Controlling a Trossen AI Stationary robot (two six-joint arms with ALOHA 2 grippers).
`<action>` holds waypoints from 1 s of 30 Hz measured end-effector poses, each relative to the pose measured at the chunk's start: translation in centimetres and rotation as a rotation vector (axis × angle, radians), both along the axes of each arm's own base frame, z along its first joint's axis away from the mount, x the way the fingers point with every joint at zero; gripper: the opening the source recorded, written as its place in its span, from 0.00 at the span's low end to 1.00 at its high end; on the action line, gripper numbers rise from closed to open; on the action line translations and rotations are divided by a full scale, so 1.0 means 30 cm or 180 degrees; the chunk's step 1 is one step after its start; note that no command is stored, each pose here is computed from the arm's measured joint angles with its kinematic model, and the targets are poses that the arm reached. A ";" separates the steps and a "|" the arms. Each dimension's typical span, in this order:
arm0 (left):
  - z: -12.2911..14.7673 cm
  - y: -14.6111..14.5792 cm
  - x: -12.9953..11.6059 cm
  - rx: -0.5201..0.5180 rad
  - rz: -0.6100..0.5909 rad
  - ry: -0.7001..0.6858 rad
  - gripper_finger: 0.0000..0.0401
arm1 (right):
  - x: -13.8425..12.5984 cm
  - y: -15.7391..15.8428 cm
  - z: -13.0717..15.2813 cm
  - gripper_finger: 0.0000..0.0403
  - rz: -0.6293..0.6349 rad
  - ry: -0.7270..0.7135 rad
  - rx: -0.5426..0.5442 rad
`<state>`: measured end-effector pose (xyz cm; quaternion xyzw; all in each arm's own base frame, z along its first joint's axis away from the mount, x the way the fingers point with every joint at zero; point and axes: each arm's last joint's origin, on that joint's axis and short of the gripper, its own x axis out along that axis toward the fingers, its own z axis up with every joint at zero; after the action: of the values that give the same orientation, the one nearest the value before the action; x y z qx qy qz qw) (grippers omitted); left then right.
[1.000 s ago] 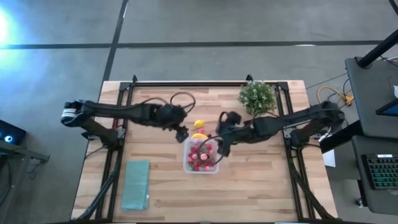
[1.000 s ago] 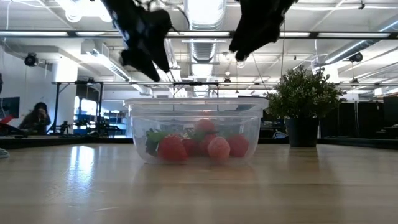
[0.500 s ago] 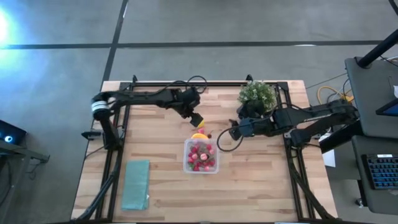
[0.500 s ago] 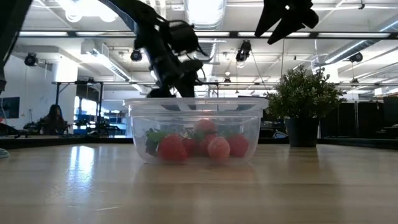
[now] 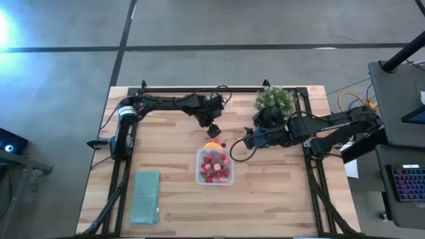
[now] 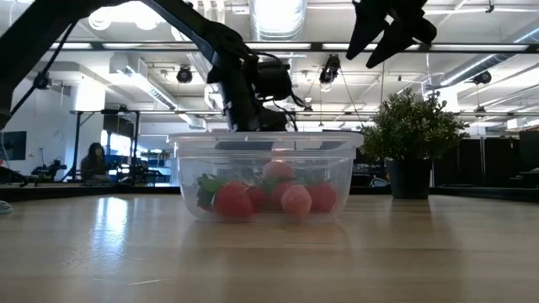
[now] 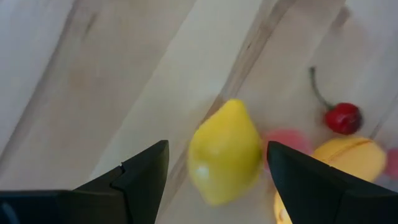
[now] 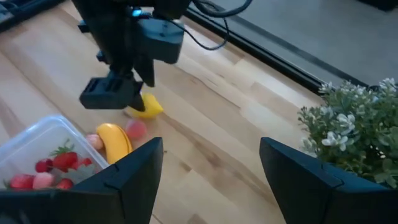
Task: Pick and placing Produce into tupperware
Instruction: Put the yellow lemon into the transparent bin
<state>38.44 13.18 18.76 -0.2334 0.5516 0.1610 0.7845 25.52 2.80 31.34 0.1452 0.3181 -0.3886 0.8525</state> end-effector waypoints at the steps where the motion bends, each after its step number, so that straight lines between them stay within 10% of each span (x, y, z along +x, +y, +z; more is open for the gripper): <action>1: -0.006 0.000 0.000 -0.0002 0.0001 0.0016 0.64 | 0.002 0.000 -0.002 0.65 0.0000 0.0003 0.0000; 30: -0.041 0.001 0.007 0.0168 0.0010 0.0020 0.55 | 0.000 0.000 -0.006 0.64 -0.0039 0.0015 0.0019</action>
<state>38.65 13.19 17.54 -0.2130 0.5492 0.1773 0.7884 25.51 2.79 31.17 0.1488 0.3205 -0.3932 0.8489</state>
